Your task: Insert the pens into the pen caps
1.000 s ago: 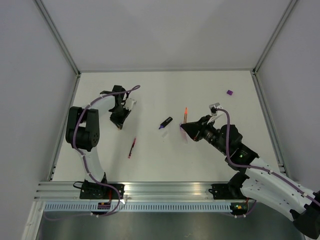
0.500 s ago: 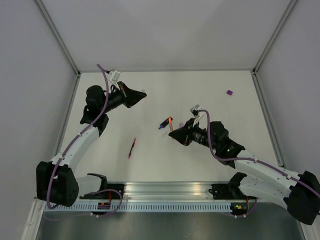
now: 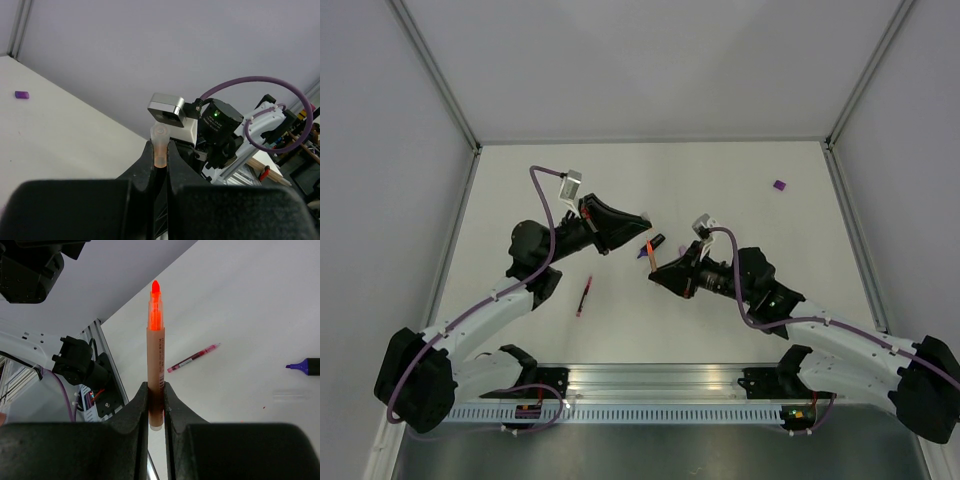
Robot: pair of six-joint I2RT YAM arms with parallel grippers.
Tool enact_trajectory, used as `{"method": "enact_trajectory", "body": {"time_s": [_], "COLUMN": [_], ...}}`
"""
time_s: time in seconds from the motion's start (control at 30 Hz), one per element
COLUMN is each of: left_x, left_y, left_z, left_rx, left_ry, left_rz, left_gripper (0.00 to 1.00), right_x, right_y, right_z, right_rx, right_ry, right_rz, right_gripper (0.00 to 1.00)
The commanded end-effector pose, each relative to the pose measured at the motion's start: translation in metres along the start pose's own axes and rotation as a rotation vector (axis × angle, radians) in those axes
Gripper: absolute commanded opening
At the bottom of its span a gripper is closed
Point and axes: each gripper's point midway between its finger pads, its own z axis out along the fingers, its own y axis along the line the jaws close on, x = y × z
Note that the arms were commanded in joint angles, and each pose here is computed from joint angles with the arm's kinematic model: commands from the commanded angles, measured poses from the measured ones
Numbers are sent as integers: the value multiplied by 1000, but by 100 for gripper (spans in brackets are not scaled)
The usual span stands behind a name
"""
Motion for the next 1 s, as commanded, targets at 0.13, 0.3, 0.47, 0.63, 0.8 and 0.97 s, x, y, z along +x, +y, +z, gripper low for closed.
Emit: {"method": "enact_trajectory", "body": {"time_s": [0.13, 0.3, 0.47, 0.63, 0.8, 0.97], "left_x": [-6, -2, 0, 9, 16, 27], "left_y": [4, 7, 8, 13, 13, 10], "left_z": [0, 0, 0, -1, -2, -3], "left_rx": [-28, -33, -35, -44, -35, -2], "left_ry": [-61, -53, -42, -11, 12, 64], "left_rz": [-3, -4, -5, -1, -10, -16], "left_gripper": [2, 2, 2, 2, 2, 2], "right_x": [-19, -22, -24, -26, -26, -28], "right_y": [17, 20, 19, 20, 14, 12], "right_z": [-6, -9, -11, -12, -12, -13], "right_rx": [-57, -60, -51, -49, -21, -8], "right_ry": [-69, -82, -94, -98, -101, -107], "right_rz": [-55, -60, -63, -70, -75, -81], "right_gripper": [0, 0, 0, 0, 0, 0]}}
